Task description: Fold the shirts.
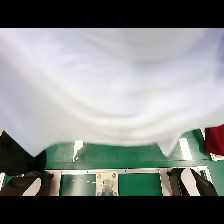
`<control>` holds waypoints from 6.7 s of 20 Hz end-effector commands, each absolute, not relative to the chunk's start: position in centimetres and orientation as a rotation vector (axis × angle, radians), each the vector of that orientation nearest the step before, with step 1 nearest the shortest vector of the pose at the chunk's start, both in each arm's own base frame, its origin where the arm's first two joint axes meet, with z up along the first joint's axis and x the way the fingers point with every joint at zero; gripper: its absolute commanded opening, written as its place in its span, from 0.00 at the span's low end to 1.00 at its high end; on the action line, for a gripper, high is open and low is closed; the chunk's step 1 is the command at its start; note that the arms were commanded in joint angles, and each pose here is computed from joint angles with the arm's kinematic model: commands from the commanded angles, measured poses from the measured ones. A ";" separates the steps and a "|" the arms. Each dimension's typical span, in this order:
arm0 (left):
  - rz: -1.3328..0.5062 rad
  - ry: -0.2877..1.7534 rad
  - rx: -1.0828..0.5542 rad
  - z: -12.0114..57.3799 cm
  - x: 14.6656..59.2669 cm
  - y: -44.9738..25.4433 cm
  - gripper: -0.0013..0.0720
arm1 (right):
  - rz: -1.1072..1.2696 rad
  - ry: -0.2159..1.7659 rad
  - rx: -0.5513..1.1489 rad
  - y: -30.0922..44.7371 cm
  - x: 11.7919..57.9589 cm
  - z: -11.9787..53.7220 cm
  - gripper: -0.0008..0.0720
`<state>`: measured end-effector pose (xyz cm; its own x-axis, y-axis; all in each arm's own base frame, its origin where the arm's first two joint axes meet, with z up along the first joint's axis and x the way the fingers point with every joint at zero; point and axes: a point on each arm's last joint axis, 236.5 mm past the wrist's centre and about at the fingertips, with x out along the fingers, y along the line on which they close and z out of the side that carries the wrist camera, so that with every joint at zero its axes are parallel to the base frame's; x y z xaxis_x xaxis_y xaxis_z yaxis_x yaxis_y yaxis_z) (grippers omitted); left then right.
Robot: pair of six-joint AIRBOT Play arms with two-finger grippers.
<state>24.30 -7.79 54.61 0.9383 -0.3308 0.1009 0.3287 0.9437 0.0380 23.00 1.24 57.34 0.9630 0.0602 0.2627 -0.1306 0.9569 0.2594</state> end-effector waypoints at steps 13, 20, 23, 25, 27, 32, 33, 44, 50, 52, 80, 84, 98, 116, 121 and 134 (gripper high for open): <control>-0.398 0.865 -0.392 4.1 54.0 -10.9 0.05 | 0.081 0.722 0.873 -5.5 52.1 2.5 0.04; -0.306 0.710 -0.431 4.5 60.5 -9.0 0.05 | 0.157 0.671 0.905 -7.9 61.6 1.8 0.04; -0.273 0.643 -0.461 5.7 61.6 -8.4 0.05 | 0.176 0.610 0.892 -8.5 63.4 3.9 0.04; -0.259 0.620 -0.470 6.0 62.0 -8.1 0.05 | 0.185 0.586 0.879 -8.6 63.8 5.1 0.04; -0.260 0.622 -0.470 6.0 62.0 -8.1 0.05 | 0.191 0.580 0.870 -8.5 63.9 5.4 0.04; -0.308 0.710 -0.419 4.4 60.5 -9.0 0.05 | 0.225 0.680 0.803 -7.7 62.3 3.6 0.04; -0.329 0.767 -0.385 3.4 59.4 -9.3 0.05 | 0.229 0.741 0.759 -7.9 61.2 2.4 0.04; -0.373 1.284 -0.346 -6.8 48.1 -10.1 0.05 | 0.179 1.300 0.542 -10.2 49.4 -7.0 0.03; -0.368 1.285 -0.383 -7.4 47.8 -10.5 0.05 | 0.171 1.336 0.568 -9.8 48.3 -8.7 0.04; -0.363 1.286 -0.392 -7.4 47.9 -10.5 0.05 | 0.172 1.335 0.567 -9.7 48.4 -8.7 0.04; -0.092 1.216 -0.828 -8.2 28.7 -15.3 0.90 | -0.310 1.126 1.138 -6.5 23.5 -9.0 0.38; -0.068 1.184 -0.870 -8.1 28.8 -17.0 0.90 | -0.290 1.159 1.093 -3.8 23.4 -11.3 0.38; -0.070 1.374 -0.890 -8.1 24.3 -14.9 0.90 | -0.272 1.176 1.069 -3.3 23.3 -11.4 0.44; 0.111 0.972 -1.024 -10.4 31.1 -16.2 0.17 | -0.233 1.206 1.073 -2.3 23.0 -11.3 0.65; 0.095 1.073 -1.029 -11.1 29.2 -17.3 0.72 | -0.223 1.216 1.075 -1.9 22.9 -11.2 0.65; 0.118 0.983 -1.057 -10.3 30.9 -16.4 0.05 | -0.226 1.268 1.080 -0.1 21.1 -13.1 0.63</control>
